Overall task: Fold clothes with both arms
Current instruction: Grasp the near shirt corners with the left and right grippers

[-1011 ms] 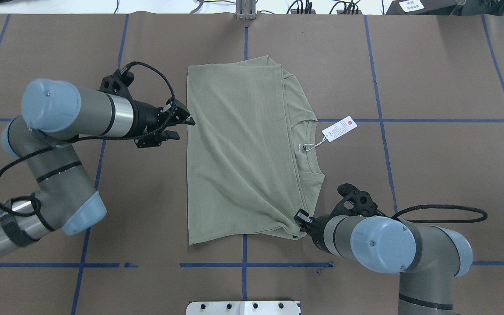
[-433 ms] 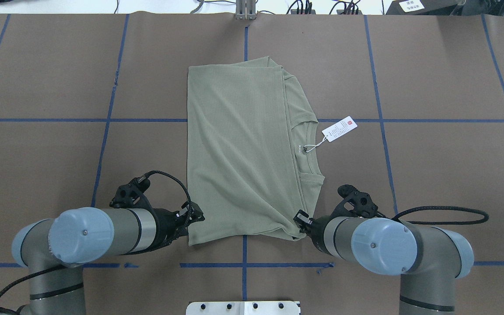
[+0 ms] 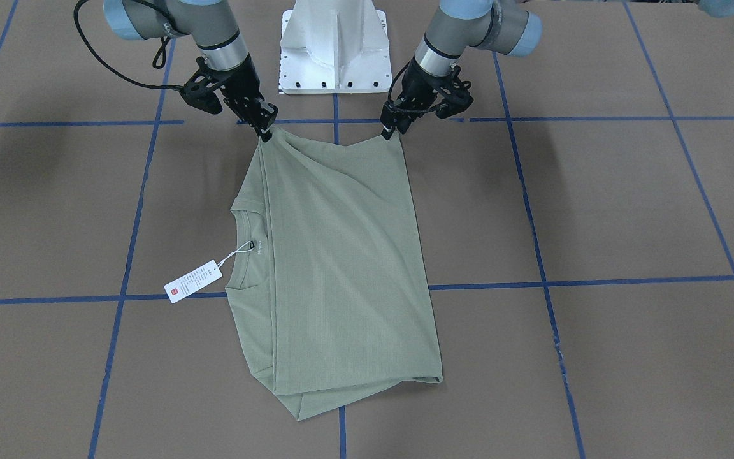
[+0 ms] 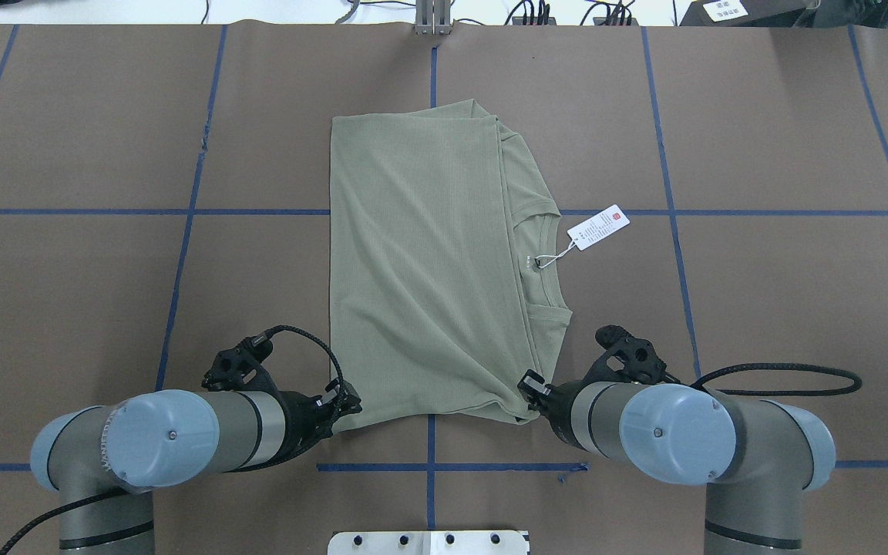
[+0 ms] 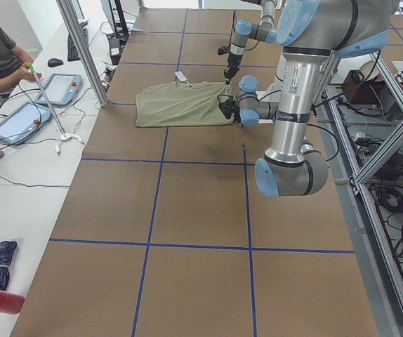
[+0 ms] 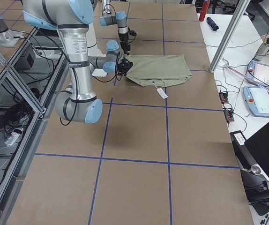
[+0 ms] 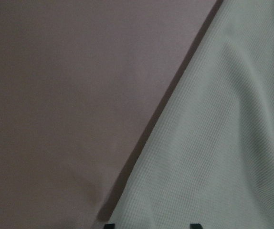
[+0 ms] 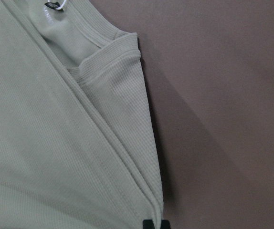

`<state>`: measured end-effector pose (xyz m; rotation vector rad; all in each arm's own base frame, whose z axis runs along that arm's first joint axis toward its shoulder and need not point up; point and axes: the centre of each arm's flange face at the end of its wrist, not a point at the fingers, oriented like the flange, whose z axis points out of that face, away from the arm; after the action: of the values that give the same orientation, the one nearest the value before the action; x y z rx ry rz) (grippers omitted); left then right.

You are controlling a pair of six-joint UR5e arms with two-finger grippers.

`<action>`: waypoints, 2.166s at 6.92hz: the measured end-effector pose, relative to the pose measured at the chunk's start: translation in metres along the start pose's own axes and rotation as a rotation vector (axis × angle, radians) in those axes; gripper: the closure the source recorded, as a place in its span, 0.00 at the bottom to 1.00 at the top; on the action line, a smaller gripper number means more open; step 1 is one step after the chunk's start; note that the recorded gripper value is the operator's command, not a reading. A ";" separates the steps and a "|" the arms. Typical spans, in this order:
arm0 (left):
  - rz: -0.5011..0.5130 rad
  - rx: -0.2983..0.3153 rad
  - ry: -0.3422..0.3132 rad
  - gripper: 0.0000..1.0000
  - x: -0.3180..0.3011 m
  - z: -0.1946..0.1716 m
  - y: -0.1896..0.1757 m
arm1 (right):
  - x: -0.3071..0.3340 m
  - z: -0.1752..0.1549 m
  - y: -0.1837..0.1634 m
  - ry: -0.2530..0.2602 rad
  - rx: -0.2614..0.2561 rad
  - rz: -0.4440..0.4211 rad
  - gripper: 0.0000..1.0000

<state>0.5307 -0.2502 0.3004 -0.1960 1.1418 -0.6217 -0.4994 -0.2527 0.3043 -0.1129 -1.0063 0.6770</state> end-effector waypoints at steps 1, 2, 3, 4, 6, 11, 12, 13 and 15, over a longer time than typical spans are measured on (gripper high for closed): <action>0.000 0.002 -0.005 0.48 -0.001 0.002 0.000 | 0.000 -0.002 0.000 -0.003 -0.002 0.000 1.00; 0.000 0.006 -0.012 0.48 -0.003 0.006 -0.001 | -0.001 -0.004 0.000 -0.006 -0.003 0.000 1.00; 0.002 0.008 -0.017 0.60 -0.004 0.008 -0.002 | -0.001 -0.005 0.000 -0.008 -0.005 0.001 1.00; 0.002 0.009 -0.019 0.80 -0.004 0.009 -0.002 | -0.001 -0.006 0.000 -0.010 -0.005 0.001 1.00; 0.000 0.012 -0.025 1.00 -0.006 0.012 -0.003 | -0.002 -0.007 0.000 -0.010 -0.006 0.001 1.00; 0.000 -0.055 0.070 1.00 0.016 -0.049 0.009 | 0.028 -0.031 0.001 0.006 -0.026 0.029 1.00; -0.019 -0.087 0.098 1.00 0.022 -0.070 0.016 | 0.042 -0.047 0.007 0.011 -0.046 0.062 1.00; -0.045 -0.120 0.122 1.00 0.029 -0.092 0.023 | 0.047 -0.064 0.013 0.015 -0.057 0.095 1.00; -0.062 -0.166 0.141 1.00 0.033 -0.133 0.032 | 0.049 -0.105 0.025 0.052 -0.024 0.153 1.00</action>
<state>0.4322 -0.2211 0.2038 -0.3343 1.3287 -0.6031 -0.4092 -0.1824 0.2730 -0.2289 -0.9626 0.7972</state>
